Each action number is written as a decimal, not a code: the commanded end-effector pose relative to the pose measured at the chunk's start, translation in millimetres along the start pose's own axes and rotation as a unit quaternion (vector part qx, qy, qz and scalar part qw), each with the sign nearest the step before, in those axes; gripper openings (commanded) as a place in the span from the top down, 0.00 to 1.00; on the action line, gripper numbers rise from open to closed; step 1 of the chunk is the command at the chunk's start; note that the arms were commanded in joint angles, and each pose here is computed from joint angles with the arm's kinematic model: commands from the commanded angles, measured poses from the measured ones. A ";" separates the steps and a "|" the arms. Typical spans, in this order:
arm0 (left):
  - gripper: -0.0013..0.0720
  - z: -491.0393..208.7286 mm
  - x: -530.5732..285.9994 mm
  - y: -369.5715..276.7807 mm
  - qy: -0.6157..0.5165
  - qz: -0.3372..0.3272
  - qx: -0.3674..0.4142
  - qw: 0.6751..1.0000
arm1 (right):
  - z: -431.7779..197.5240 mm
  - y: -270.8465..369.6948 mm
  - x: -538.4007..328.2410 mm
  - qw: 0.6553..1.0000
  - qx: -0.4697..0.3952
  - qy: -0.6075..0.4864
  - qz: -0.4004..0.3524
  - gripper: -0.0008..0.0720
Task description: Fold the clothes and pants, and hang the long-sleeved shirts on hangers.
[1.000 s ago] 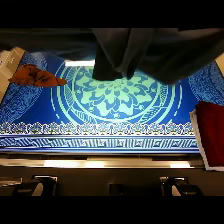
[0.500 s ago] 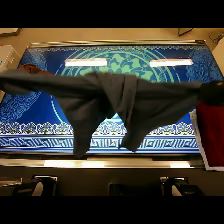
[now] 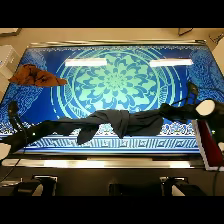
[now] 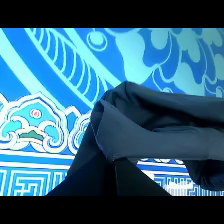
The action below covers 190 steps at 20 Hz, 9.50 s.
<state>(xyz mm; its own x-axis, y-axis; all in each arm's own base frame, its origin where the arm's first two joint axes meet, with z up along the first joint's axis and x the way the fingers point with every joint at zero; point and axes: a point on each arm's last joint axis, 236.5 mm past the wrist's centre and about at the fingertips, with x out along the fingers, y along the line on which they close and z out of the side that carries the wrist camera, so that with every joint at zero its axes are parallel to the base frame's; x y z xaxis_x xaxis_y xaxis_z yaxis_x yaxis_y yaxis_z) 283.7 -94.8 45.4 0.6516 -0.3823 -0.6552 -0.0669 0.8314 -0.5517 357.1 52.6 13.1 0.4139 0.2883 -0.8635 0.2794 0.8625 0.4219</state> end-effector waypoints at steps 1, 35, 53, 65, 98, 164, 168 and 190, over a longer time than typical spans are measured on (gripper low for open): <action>0.95 -31.1 26.7 9.0 0.033 0.003 -0.046 0.998 | 27.6 7.8 54.5 0.992 0.112 -0.035 0.056 0.93; 0.95 183.0 -117.0 -101.9 -0.255 -0.064 0.107 0.959 | 155.3 148.8 -230.5 0.898 -0.225 -0.366 0.095 0.94; 0.95 189.8 -177.6 -129.1 -0.219 -0.069 0.127 0.965 | 153.8 147.1 -365.4 0.851 -0.192 -0.485 0.057 0.93; 0.95 25.3 38.7 -7.0 0.175 -0.021 0.006 0.984 | 56.7 103.4 48.2 0.974 -0.019 0.193 0.120 0.23; 0.95 132.4 -7.1 -32.2 0.001 -0.026 0.116 0.993 | -112.0 151.6 27.0 0.967 -0.197 0.117 0.111 0.94; 0.95 -67.3 89.7 95.0 0.315 -0.014 -0.169 0.934 | -15.0 -136.8 28.2 0.968 0.092 0.222 -0.065 0.22; 0.94 -62.4 85.3 91.0 0.308 -0.018 -0.162 0.937 | -31.7 -122.9 62.3 0.962 0.127 0.241 -0.010 0.22; 0.95 242.8 -371.5 -254.0 -0.407 -0.069 0.333 0.848 | 88.7 134.2 -482.5 0.791 -0.272 -0.548 -0.005 0.94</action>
<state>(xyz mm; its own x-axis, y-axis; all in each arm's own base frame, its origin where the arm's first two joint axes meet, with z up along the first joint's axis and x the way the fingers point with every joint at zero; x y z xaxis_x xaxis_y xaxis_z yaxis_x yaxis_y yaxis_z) 316.8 -41.6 480.7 0.9336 -0.3445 -0.0988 0.3347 0.9367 -0.1031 354.5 -18.9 449.3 0.9872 0.0461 -0.1527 -0.0401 0.9983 0.0424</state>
